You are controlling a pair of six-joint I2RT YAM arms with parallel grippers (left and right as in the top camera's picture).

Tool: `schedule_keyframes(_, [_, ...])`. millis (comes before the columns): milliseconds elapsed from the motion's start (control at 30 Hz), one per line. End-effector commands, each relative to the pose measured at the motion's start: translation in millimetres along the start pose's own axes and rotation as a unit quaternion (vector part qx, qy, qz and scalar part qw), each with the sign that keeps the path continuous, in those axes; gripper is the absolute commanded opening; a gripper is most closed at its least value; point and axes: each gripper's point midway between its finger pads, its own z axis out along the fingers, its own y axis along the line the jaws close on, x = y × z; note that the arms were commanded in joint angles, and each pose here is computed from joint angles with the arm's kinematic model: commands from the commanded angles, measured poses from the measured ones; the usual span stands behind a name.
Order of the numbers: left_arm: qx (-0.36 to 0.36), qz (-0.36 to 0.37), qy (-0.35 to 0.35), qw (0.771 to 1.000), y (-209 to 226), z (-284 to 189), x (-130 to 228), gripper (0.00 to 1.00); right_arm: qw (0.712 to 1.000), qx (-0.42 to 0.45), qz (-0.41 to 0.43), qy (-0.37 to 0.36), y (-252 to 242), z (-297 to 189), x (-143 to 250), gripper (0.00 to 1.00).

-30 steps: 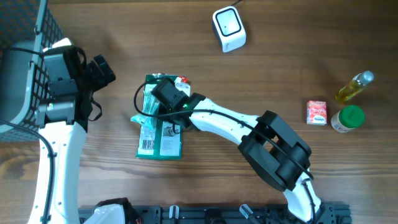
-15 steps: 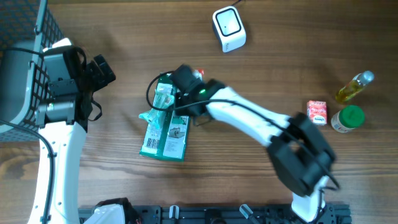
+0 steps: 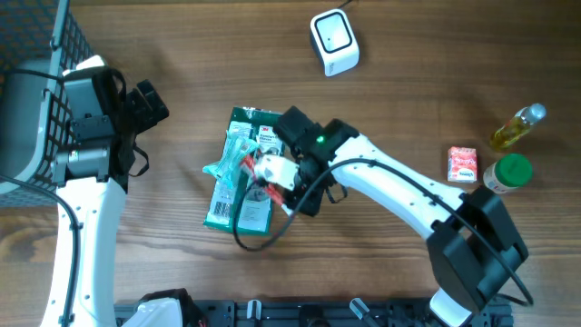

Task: Scan the item barcode
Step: 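Grasp the red tubes on the green package with the right gripper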

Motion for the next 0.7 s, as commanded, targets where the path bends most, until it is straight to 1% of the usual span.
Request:
schedule_keyframes(0, [-0.005, 0.001, -0.007, 1.000, 2.8, -0.8, -4.8, 1.00, 0.997, -0.015, -0.076, -0.015, 1.7, 20.7, 4.5, 0.04])
schedule_keyframes(200, [-0.005, 0.001, -0.006, 1.000, 2.8, -0.8, -4.7, 1.00, 0.993, 0.019, -0.100, -0.064, -13.3, 33.5, -11.4, 0.04])
schedule_keyframes(367, [-0.005, 0.001, -0.006, 1.000, 2.8, -0.8, -4.7, 1.00, 0.990, 0.031, -0.110, -0.080, -18.5, 32.7, -19.8, 0.05])
schedule_keyframes(600, [-0.005, 0.001, -0.006, 1.000, 2.8, -0.8, -4.7, 1.00, 0.993, 0.039, -0.099, -0.042, -31.3, 54.9, -5.0, 0.06])
schedule_keyframes(667, [-0.005, 0.001, -0.007, 1.000, 2.8, -0.8, -4.8, 1.00, 0.995, 0.031, -0.093, -0.032, -32.3, 63.4, 0.0, 0.10])
